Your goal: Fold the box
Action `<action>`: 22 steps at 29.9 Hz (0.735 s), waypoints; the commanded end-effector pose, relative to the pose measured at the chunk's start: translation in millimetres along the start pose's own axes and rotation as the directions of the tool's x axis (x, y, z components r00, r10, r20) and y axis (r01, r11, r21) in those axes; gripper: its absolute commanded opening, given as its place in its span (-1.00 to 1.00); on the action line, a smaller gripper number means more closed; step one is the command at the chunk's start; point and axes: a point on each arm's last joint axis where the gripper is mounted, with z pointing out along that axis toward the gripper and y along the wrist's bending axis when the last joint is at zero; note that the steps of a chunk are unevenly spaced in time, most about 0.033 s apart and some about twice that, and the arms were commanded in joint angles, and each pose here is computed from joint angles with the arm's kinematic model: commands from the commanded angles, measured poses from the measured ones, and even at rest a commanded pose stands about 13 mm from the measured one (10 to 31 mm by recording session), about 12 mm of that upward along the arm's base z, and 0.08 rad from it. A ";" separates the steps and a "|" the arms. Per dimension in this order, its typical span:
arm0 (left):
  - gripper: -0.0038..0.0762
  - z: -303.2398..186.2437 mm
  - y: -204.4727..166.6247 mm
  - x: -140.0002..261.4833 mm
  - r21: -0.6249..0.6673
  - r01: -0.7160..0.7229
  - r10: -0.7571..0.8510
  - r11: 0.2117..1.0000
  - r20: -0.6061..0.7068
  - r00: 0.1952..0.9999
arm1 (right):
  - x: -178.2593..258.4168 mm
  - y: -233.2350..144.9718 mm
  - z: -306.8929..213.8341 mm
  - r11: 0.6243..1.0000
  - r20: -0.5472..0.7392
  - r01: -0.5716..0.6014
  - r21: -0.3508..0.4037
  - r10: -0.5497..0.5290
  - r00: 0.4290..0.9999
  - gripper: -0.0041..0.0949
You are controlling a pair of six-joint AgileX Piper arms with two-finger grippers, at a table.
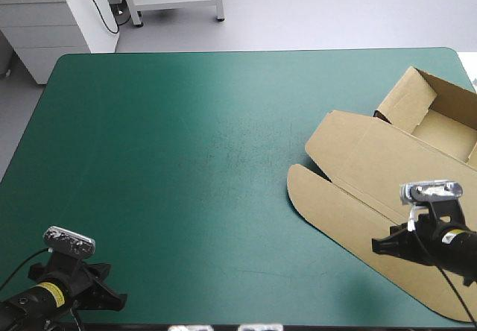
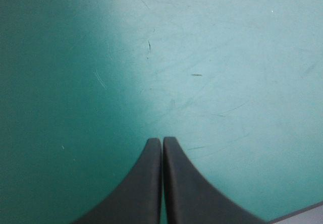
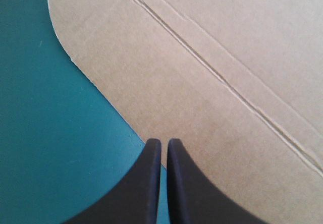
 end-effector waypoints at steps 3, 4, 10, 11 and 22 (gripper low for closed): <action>-0.92 -4.0 -0.6 -9.4 0.005 0.000 0.000 1.000 0.062 0.998 | 28.0 0.7 12.1 1.000 0.082 0.002 0.015 -0.003 0.997 -0.87; -0.92 -4.0 -0.6 -9.4 0.005 0.000 0.000 1.000 0.062 0.998 | 34.1 0.9 14.4 1.000 0.080 0.001 0.015 -0.002 0.997 -0.87; -0.92 -4.0 -0.6 -9.4 0.005 0.000 0.000 1.000 0.062 0.998 | 49.2 2.9 14.3 1.000 0.128 0.007 0.026 -0.011 0.992 -0.87; -0.92 -4.0 -0.6 -9.4 0.005 0.000 0.000 1.000 0.062 0.998 | 49.4 3.2 13.3 1.000 0.137 0.009 0.028 -0.013 0.991 -0.87; -0.92 -4.0 -0.6 -9.2 0.005 0.000 0.000 1.000 0.061 0.998 | 50.1 4.0 11.5 1.000 0.151 0.011 0.028 -0.015 0.988 -0.87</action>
